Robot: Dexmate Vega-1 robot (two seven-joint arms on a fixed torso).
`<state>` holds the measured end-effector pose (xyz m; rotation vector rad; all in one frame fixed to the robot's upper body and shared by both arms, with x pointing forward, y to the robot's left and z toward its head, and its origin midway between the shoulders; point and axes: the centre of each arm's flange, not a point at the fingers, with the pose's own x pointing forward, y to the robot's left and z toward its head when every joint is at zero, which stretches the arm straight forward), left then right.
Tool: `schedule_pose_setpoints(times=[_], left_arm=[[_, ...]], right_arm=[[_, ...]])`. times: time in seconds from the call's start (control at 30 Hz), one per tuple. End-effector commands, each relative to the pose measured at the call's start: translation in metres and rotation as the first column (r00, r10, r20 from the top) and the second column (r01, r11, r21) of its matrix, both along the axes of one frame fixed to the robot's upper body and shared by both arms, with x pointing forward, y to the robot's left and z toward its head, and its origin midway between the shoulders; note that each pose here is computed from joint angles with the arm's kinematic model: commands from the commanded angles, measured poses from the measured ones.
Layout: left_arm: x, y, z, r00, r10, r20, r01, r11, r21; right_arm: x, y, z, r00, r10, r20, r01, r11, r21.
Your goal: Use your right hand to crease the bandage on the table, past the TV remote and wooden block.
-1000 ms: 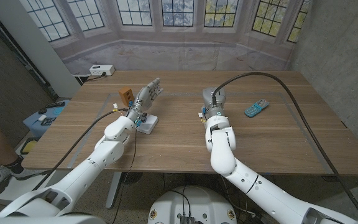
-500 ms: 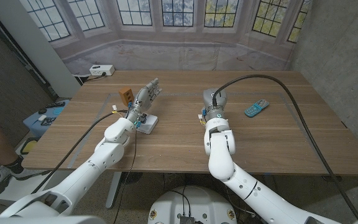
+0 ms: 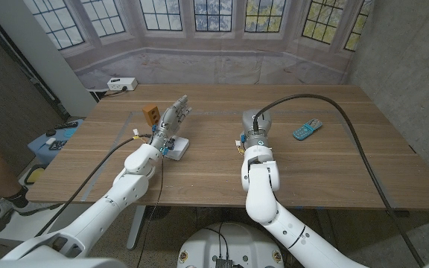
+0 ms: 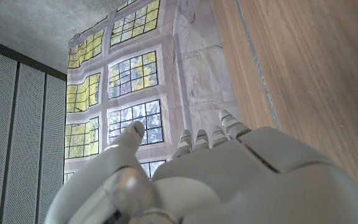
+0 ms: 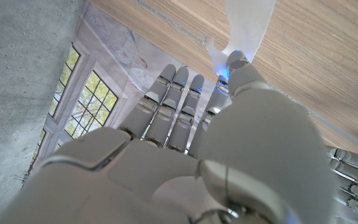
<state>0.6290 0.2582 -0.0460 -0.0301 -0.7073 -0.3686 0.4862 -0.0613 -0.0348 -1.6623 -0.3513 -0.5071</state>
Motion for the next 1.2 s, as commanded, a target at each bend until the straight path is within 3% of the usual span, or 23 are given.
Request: schedule_pose_setpoints(times=[0.03, 0.53, 1.2], left_arm=[[-0.007, 0.002, -0.008, 1.000, 0.007, -0.001, -0.007, 1.000, -0.011], [-0.008, 0.002, -0.010, 1.000, 0.001, -0.002, -0.001, 1.000, -0.002], [-0.008, 0.011, -0.008, 1.000, 0.010, -0.006, -0.010, 1.000, 0.010]], right_arm=[[-0.015, 0.001, -0.006, 1.000, -0.009, 0.008, 0.009, 1.000, 0.014], [-0.025, -0.004, -0.015, 1.000, -0.026, -0.005, 0.026, 0.999, 0.046], [-0.018, -0.022, -0.025, 0.999, -0.042, -0.027, 0.044, 0.995, 0.084]])
